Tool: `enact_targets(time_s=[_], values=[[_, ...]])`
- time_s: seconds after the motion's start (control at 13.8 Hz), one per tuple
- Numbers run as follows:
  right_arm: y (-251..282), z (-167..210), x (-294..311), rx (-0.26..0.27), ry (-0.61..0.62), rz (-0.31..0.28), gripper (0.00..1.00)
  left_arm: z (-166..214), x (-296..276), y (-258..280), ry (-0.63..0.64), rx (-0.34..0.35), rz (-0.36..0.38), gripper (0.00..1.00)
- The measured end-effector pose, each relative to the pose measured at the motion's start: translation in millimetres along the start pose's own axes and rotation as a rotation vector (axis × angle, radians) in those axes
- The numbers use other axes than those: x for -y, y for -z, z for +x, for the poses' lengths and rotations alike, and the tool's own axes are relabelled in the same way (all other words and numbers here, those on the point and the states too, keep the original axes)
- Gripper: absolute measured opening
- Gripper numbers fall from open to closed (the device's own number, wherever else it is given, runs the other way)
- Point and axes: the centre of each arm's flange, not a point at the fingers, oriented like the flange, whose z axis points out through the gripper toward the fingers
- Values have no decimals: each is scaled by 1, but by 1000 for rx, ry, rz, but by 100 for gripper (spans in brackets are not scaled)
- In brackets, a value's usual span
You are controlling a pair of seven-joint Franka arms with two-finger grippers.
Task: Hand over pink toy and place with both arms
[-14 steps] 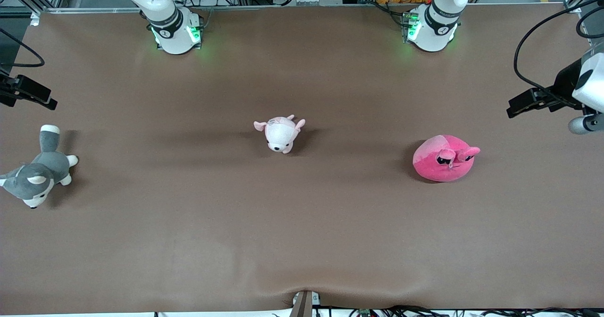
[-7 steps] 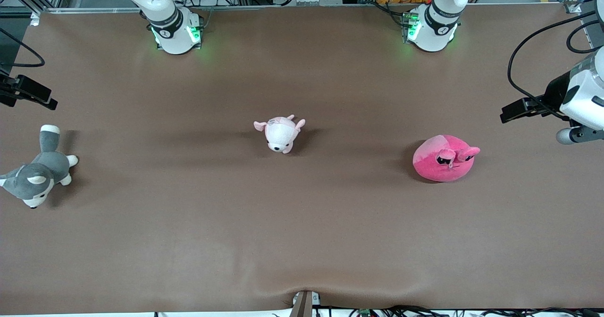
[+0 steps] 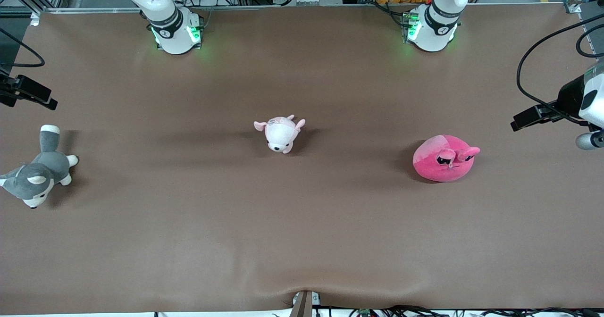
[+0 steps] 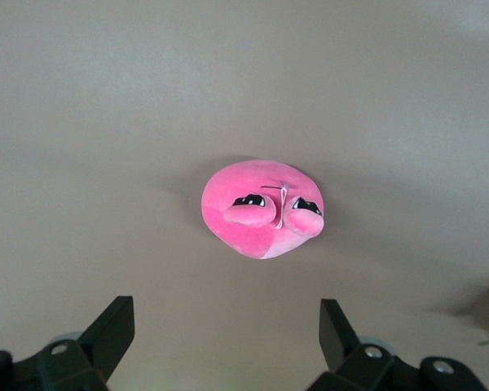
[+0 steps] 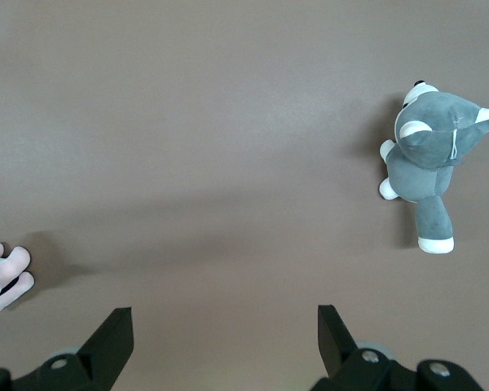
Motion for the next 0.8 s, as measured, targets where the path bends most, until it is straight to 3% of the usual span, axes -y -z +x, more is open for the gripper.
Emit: enact_targets(time_s=[0.14,0.43,0.8], values=[[0,0,0,0,0,0,100,2,2,-1,4,1,1,100],[0,0,0,1,0,0,100,9,11,-9,4,-11,88,100],[-3,2,6,5,10,1,100,17,11,-29,52,20,96,100]])
